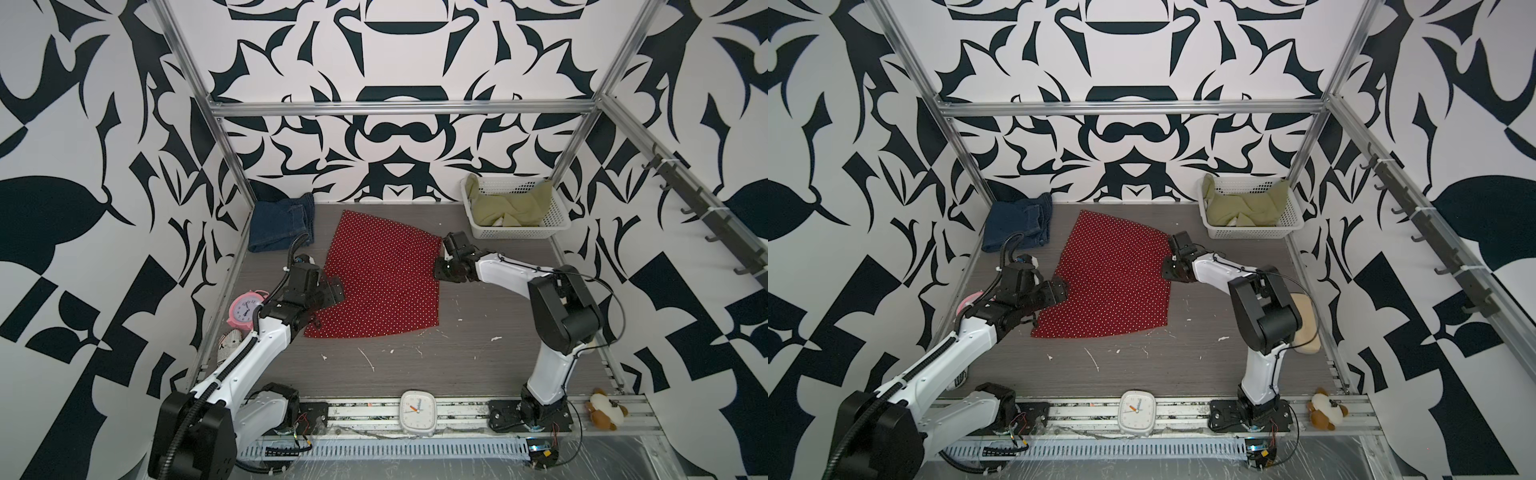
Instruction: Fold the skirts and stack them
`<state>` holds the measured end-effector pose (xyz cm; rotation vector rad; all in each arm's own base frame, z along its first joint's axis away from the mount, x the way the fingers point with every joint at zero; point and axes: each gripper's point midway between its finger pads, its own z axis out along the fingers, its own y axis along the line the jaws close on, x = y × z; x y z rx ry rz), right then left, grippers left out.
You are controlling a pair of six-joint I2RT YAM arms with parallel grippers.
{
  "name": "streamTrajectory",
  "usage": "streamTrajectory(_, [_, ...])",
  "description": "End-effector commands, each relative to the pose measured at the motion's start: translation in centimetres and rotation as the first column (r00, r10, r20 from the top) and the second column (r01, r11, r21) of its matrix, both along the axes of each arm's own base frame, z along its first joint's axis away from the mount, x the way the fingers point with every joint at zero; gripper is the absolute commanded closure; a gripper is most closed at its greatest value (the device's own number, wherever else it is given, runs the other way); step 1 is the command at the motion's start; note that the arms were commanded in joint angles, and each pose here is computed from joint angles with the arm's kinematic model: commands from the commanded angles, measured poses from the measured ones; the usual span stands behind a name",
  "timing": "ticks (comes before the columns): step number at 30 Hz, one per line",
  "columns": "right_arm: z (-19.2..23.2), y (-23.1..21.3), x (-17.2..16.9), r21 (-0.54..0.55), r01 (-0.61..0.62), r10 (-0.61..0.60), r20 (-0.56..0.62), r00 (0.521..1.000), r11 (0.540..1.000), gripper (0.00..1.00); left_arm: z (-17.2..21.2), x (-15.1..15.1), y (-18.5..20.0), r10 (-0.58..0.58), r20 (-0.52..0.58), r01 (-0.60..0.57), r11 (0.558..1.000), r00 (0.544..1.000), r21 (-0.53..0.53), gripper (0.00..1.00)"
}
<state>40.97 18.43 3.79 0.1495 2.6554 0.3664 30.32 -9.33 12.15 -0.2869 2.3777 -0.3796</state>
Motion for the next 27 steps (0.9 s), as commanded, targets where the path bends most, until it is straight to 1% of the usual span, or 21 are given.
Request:
streamTrajectory(1, [1.6, 0.9, 3.0, 0.027, 0.012, -0.014, 0.069, 0.998, 1.0, 0.56, 2.3, 1.2, -1.0, -0.014, 0.055, 0.017, 0.998, 0.998, -0.055, 0.0])
streamTrajectory(5, [-0.1, 0.5, 4.7, 0.017, 0.039, -0.04, 0.06, 0.997, 0.999, 0.56, 2.5, 0.6, -0.3, 0.006, 0.072, -0.002, 0.999, 0.997, -0.049, 0.0])
streamTrajectory(8, [-1.1, 0.4, 6.0, 0.056, 0.064, -0.068, 0.068, 0.995, 0.996, 0.57, 2.4, 0.1, 0.4, 0.025, 0.093, -0.023, 0.999, 0.995, -0.03, 0.0])
streamTrajectory(11, [-2.1, 0.8, 6.8, 0.07, 0.055, -0.059, 0.055, 0.997, 0.996, 0.67, 2.4, -0.3, 0.9, 0.041, 0.111, -0.039, 0.999, 0.993, -0.023, 0.0])
streamTrajectory(13, [-2.6, 0.8, 7.6, 0.053, 0.055, -0.057, 0.05, 0.997, 0.997, 0.78, 2.5, -0.3, 1.0, 0.044, 0.119, -0.041, 0.999, 0.992, -0.022, 0.0])
streamTrajectory(14, [-2.8, 0.6, 8.1, 0.042, 0.061, -0.062, 0.044, 0.997, 0.997, 0.82, 2.5, -0.3, 1.1, 0.047, 0.12, -0.045, 0.999, 0.992, -0.02, 0.0])
streamTrajectory(16, [-2.7, 0.0, 9.1, 0.029, 0.08, -0.081, 0.057, 0.995, 0.996, 0.85, 2.6, -0.3, 1.1, 0.048, 0.119, -0.046, 0.999, 0.992, -0.018, 0.0])
streamTrajectory(17, [-2.5, -0.5, 9.7, 0.021, 0.096, -0.097, 0.07, 0.993, 0.995, 0.92, 2.7, -0.3, 1.1, 0.048, 0.118, -0.046, 0.999, 0.992, -0.017, 0.0])
streamTrajectory(18, [-2.3, -0.8, 10.3, 0.019, 0.107, -0.108, 0.079, 0.991, 0.994, 0.96, 2.7, -0.3, 1.1, 0.048, 0.117, -0.046, 0.999, 0.992, -0.017, 0.0])
streamTrajectory(19, [-2.2, -1.3, 10.9, 0.018, 0.119, -0.12, 0.083, 0.989, 0.993, 0.97, 2.7, -0.3, 1.2, 0.051, 0.115, -0.05, 0.999, 0.992, -0.013, 0.0])
streamTrajectory(25, [-0.1, -2.2, 13.2, 0.027, 0.153, -0.156, 0.112, 0.981, 0.988, 0.91, 2.5, -1.1, 0.9, 0.044, 0.088, -0.041, 0.999, 0.995, -0.035, 0.01])
streamTrajectory(27, [1.0, -1.7, 13.3, 0.049, 0.14, -0.145, 0.113, 0.983, 0.989, 0.8, 2.1, -1.8, 0.9, 0.054, 0.046, -0.052, 0.997, 0.997, -0.055, 0.0])
